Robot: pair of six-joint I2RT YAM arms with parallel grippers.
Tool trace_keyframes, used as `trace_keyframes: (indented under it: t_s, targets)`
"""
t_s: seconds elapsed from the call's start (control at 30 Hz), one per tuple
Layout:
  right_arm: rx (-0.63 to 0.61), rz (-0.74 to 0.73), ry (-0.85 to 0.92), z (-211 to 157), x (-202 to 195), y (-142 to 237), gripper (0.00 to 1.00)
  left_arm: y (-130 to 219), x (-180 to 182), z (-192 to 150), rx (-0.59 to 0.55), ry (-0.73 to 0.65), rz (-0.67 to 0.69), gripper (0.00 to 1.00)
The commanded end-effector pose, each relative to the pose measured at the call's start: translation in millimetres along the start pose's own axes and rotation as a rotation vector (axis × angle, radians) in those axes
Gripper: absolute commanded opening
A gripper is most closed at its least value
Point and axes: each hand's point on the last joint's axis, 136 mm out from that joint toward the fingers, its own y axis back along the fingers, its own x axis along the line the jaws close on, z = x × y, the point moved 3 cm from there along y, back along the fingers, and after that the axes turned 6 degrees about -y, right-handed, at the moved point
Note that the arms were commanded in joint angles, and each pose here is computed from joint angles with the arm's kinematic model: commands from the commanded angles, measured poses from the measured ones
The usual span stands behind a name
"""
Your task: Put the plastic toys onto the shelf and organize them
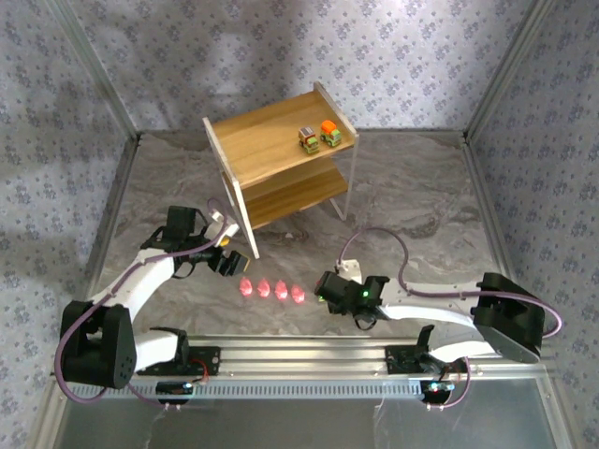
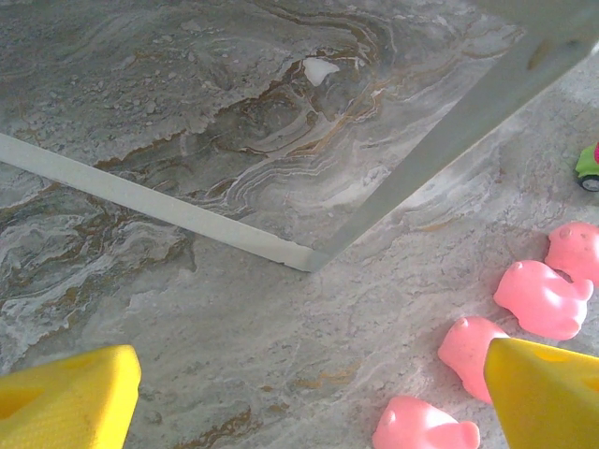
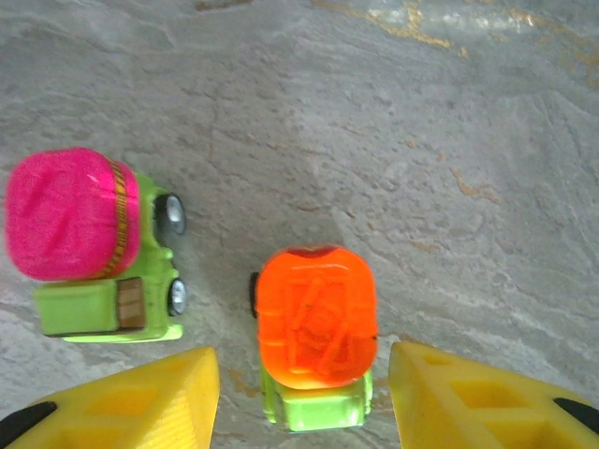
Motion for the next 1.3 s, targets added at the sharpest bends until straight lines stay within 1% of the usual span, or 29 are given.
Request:
trace_keyframes:
  t_s: [0.0,0.43,0.63,0.77,1.0,1.27]
  targets:
    - [-0.001,-0.033,-0.012,-5,-10,-1,0.52,-1,-1,3,-0.007,-0.006,-0.008,0.95]
    - [-0.014,-0.028,-0.033,-6,-10,-6,0.44,-1,-1,4,-0.007,-0.006,-0.008,0.95]
    - [-0.013,-0.036,-0.028,-7,-11,-6,0.36,-1,-1,2,-0.004,-0.006,-0.007,0.95]
    - [-0.021,-0.036,-0.017,-7,-11,-3,0.35,-1,-1,3,-0.004,-0.006,-0.008,0.95]
    - [-0.072,-0.037,0.009,11,-5,22,0.35,-1,-1,4,-0.005,-0.008,-0.006,0.95]
    - [-0.14,-0.011,0.055,47,12,72,0.35,2,1,7,-0.008,-0.023,0.009,0.95]
